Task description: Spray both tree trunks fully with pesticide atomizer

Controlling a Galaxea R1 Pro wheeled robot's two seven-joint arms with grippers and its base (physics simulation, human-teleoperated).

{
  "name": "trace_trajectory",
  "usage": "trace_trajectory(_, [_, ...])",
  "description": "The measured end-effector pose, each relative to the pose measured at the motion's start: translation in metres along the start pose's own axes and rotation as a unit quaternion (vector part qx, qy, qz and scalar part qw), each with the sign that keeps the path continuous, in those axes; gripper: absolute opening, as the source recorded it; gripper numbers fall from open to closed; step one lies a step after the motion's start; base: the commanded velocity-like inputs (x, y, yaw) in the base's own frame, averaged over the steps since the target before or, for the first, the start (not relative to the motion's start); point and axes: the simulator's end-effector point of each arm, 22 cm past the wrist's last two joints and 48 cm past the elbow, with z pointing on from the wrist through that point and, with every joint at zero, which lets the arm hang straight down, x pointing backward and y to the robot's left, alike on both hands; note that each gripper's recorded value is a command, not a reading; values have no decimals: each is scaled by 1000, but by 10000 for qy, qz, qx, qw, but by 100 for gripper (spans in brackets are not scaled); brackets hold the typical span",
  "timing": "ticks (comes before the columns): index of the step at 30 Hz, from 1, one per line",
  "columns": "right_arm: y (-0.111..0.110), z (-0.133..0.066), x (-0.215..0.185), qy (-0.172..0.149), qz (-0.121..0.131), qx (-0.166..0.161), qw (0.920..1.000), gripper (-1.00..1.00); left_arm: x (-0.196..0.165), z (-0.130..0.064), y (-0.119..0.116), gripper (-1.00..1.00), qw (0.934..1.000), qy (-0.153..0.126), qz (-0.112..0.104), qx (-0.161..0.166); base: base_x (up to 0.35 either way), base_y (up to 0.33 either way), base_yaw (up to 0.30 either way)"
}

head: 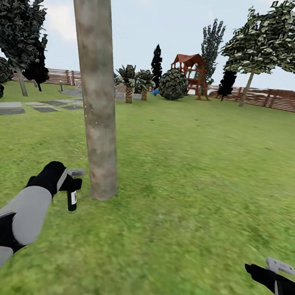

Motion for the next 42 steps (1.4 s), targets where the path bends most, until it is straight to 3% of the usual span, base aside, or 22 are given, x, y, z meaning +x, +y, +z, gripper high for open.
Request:
trace_trajectory(5, [0,0,0,-5,-2,10,10000,100,-49,-29,1,-100,9993,-367,-54,22,0,0,-9])
trace_trajectory(9, [-1,0,0,3,-2,13,10000,100,-64,-47,0,-100,9995,-268,-143,47,0,0,0])
trace_trajectory(21, [-1,0,0,2,-1,16,10000,100,-69,-50,-4,-100,9995,-304,19,-17,73,0,0])
trace_trajectory(36, [-1,0,0,3,-2,17,10000,100,-69,-50,-6,-100,9995,-304,22,4,77,0,0])
trace_trajectory(42, [-1,0,0,3,-2,18,10000,100,-95,-69,-22,-100,9985,-524,37,165,0,0,0])
